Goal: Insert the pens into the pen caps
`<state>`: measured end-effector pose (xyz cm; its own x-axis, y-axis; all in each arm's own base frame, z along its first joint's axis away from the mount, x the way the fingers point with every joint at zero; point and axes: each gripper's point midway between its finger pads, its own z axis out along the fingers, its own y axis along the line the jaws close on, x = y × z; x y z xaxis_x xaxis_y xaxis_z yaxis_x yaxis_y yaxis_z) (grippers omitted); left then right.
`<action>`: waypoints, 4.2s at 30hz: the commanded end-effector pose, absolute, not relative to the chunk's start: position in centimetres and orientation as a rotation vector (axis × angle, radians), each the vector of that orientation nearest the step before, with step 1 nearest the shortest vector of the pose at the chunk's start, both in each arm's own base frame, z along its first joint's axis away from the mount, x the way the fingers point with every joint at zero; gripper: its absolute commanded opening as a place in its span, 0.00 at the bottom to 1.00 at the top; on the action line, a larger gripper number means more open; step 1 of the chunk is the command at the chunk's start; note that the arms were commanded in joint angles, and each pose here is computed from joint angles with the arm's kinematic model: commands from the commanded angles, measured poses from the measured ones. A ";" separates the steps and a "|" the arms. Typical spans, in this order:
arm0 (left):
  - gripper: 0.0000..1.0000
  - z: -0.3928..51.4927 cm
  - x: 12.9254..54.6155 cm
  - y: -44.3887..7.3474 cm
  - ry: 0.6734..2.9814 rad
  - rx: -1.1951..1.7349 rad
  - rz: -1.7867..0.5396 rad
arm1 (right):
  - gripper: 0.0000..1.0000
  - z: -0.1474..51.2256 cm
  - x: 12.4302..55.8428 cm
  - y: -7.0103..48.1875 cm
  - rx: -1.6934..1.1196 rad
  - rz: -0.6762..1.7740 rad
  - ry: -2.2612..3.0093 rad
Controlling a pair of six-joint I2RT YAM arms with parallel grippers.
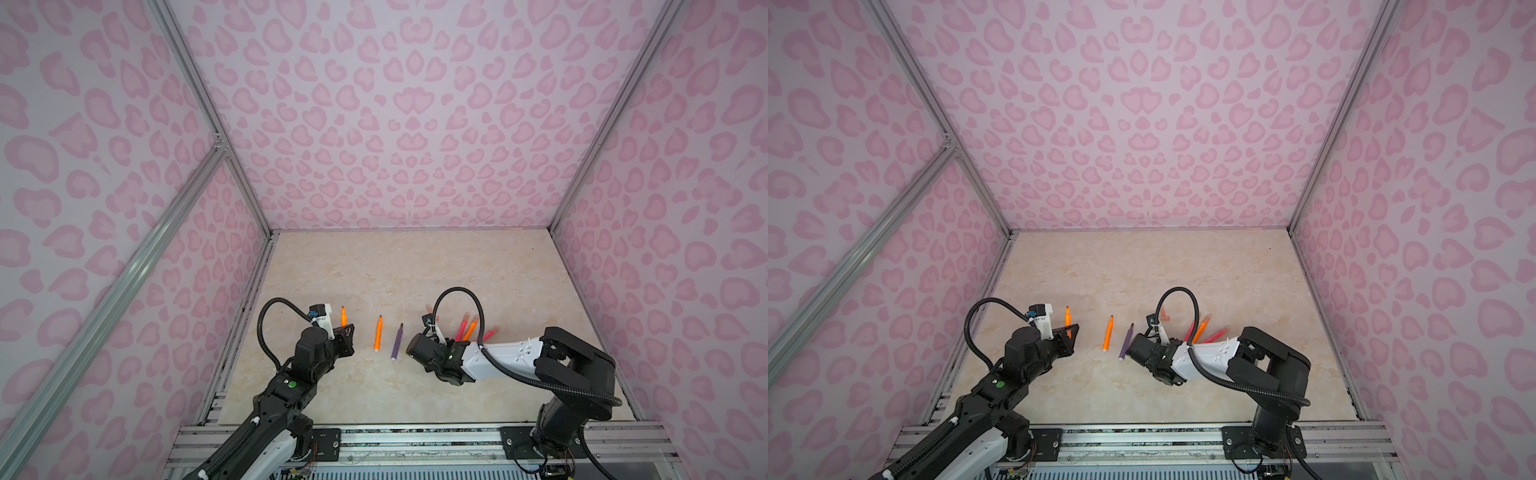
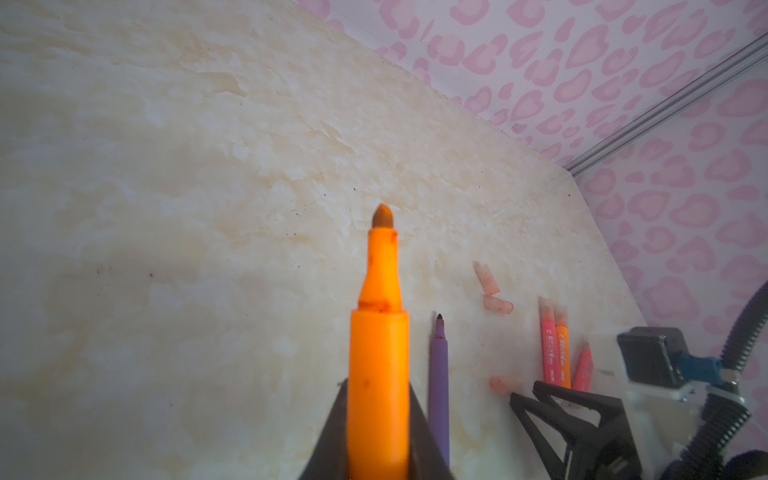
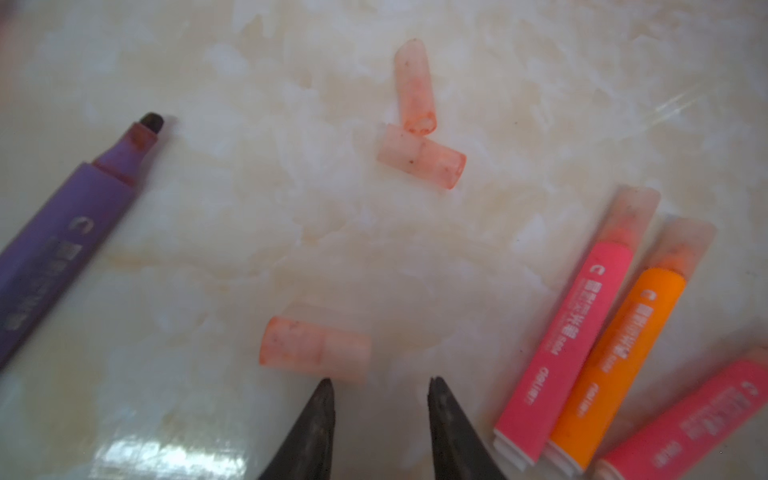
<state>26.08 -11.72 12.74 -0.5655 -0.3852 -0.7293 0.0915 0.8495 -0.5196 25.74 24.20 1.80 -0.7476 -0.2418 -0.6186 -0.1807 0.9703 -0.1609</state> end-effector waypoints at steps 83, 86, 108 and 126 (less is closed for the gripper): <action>0.03 18.0 21.1 -23.1 1.977 0.299 -0.952 | 0.12 13.1 29.3 23.9 0.217 0.370 2.225; 0.03 19.4 20.6 -23.6 1.919 0.293 -1.001 | 0.11 17.3 28.8 23.8 0.245 0.530 2.116; 0.03 21.7 18.1 -31.2 1.836 0.375 -1.122 | 0.06 29.1 25.4 27.8 0.278 1.200 1.698; 0.03 21.9 18.3 -31.6 1.830 0.369 -1.110 | 0.05 27.4 25.3 28.4 0.286 1.190 1.728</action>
<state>17.96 -31.28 20.00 -0.5469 -0.1446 -0.8246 0.6351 0.5701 -0.5212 25.30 28.26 27.33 -0.4962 0.6359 -0.5911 -0.3116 0.5050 0.8049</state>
